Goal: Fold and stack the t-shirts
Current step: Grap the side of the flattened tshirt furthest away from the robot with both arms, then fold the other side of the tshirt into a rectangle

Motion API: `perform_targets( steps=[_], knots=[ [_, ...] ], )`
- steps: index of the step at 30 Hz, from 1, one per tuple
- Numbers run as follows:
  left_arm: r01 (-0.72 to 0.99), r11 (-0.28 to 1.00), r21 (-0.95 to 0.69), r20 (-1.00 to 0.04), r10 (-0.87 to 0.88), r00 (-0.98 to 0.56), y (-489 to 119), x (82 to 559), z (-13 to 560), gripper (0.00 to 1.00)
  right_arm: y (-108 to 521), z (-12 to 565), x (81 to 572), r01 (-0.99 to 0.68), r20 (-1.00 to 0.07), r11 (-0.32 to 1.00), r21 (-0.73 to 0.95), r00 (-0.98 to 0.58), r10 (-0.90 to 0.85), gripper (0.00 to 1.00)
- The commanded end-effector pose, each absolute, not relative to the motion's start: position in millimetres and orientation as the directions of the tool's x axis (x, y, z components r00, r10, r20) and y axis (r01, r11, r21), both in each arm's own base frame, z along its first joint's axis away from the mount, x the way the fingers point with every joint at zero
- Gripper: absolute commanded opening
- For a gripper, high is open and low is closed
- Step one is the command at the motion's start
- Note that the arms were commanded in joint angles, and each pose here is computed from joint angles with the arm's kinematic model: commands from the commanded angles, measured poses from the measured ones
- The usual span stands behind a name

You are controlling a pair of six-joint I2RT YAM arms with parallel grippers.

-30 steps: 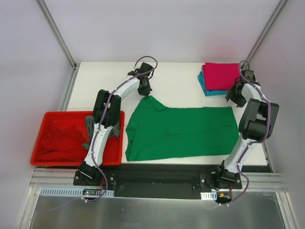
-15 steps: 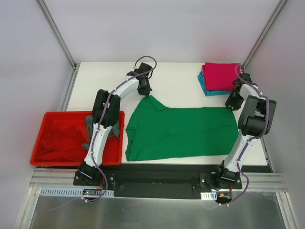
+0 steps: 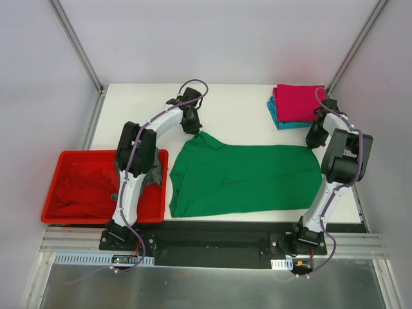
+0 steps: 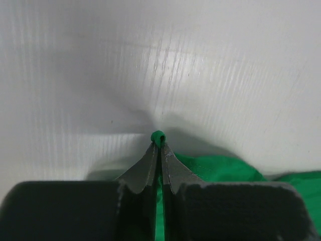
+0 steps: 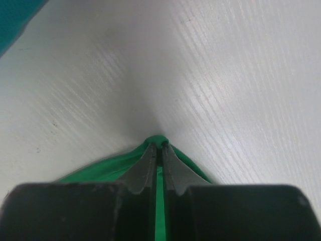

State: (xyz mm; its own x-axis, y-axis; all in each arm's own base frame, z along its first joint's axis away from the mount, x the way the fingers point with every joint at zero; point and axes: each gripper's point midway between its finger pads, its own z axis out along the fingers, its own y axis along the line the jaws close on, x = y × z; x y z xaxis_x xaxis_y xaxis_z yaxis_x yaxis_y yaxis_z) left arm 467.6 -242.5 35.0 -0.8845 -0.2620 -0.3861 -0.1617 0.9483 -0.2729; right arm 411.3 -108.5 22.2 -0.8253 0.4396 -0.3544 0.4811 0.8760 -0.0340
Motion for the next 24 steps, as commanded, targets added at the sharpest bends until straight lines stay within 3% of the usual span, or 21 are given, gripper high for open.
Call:
perform_targets(
  steps=[1,11,24],
  knots=[
    [-0.116,0.921,-0.372,-0.388,-0.267,-0.882,-250,448,86,0.00,-101,50,413,0.444,-0.402,0.896,-0.017,-0.824,0.400,0.05],
    [-0.090,0.904,-0.418,-0.359,-0.255,-0.898,-243,376,113,0.00,-98,90,387,0.455,-0.487,0.890,-0.021,-0.782,0.388,0.02],
    [-0.022,0.931,-0.365,-0.477,-0.207,-0.854,-213,266,137,0.00,-95,118,367,0.467,-0.545,0.884,0.030,-0.734,0.406,0.01]
  ],
)
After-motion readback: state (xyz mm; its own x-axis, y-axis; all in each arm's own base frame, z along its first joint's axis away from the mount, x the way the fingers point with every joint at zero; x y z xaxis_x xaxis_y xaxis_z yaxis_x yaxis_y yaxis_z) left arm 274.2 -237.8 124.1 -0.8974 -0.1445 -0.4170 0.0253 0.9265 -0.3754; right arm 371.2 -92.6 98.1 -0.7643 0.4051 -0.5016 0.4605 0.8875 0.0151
